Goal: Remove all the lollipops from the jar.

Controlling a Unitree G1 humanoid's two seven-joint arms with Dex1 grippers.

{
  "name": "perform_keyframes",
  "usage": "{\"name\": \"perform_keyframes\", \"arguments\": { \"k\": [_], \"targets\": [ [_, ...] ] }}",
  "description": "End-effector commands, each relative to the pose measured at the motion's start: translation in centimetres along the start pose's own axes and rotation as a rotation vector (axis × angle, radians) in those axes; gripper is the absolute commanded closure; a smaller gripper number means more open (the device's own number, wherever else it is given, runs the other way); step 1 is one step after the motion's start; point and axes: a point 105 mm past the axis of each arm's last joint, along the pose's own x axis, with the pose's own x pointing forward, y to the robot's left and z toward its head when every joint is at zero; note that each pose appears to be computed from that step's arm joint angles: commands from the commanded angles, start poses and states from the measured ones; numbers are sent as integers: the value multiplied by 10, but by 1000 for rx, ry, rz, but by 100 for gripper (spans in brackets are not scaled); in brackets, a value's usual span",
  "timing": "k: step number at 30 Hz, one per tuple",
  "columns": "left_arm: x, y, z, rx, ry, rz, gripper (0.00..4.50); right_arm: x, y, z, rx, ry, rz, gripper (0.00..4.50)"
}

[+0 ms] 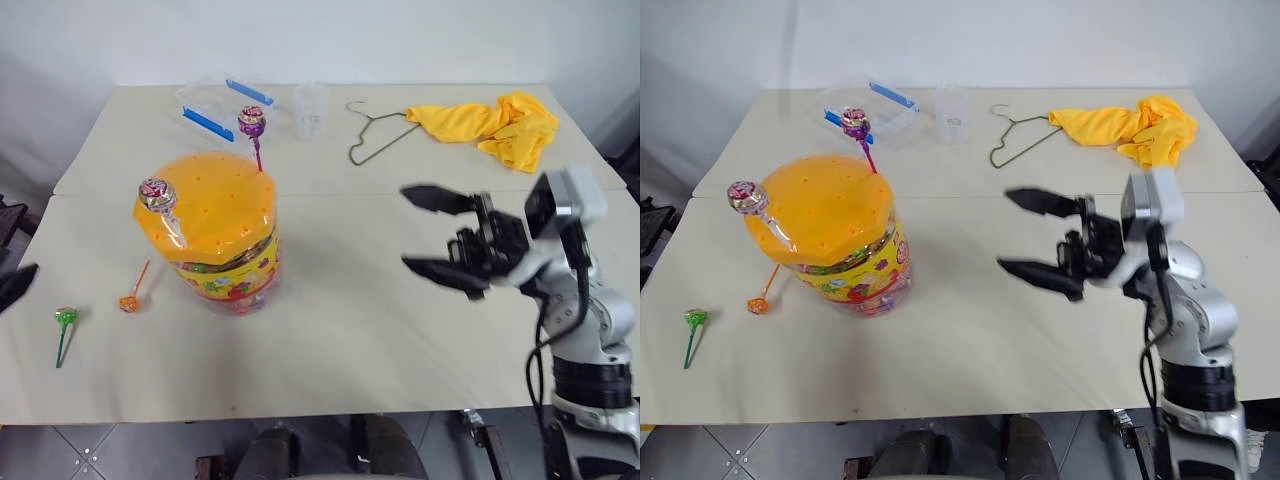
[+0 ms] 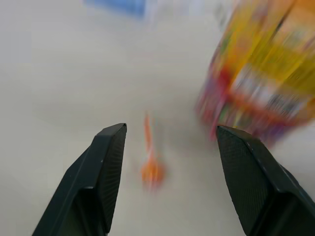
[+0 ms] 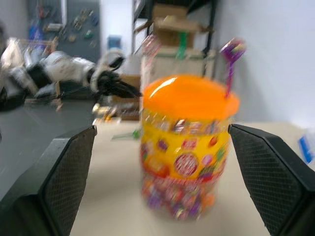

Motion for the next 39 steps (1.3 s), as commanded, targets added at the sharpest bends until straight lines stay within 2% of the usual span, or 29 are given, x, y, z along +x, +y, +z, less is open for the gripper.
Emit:
{"name": "perform_keyframes", "arguments": {
  "k": [1, 2, 5, 12, 16, 19, 20, 25, 31, 35, 39],
  "targets": [
    [3, -17, 21, 16, -94, -110, 110, 30, -16, -4, 39, 1, -60, 0],
    [4, -24, 24, 26, -137, -149, 98, 46, -20, -8, 47, -15, -53, 0],
    [6, -33, 25, 18, -166, -201, 2, 87, -32, -18, 78, -25, -80, 0],
    [0, -45, 22, 38, -199, -251, 2, 143, -50, -40, 81, 52, -114, 0],
    [0, -49, 21, 33, -204, -262, 2, 157, -54, -46, 73, 78, -105, 0],
    [0, -53, 23, 39, -227, -277, 0, 161, -58, -48, 66, 82, -116, 63],
    [0, -55, 24, 43, -233, -279, 0, 162, -58, -47, 70, 72, -112, 104],
    [3, -60, 28, 50, -256, -300, 0, 158, -56, -45, 73, 55, -87, 253],
    [9, -63, 30, 40, -264, -334, 0, 141, -55, -12, 50, -103, -16, 437],
    [16, -62, 28, 61, -227, -388, 0, 113, -59, 26, 15, -269, 2, 444],
    [26, -60, 25, 83, -195, -432, 0, 77, -63, 35, -13, -221, -27, 444]
  ]
}}
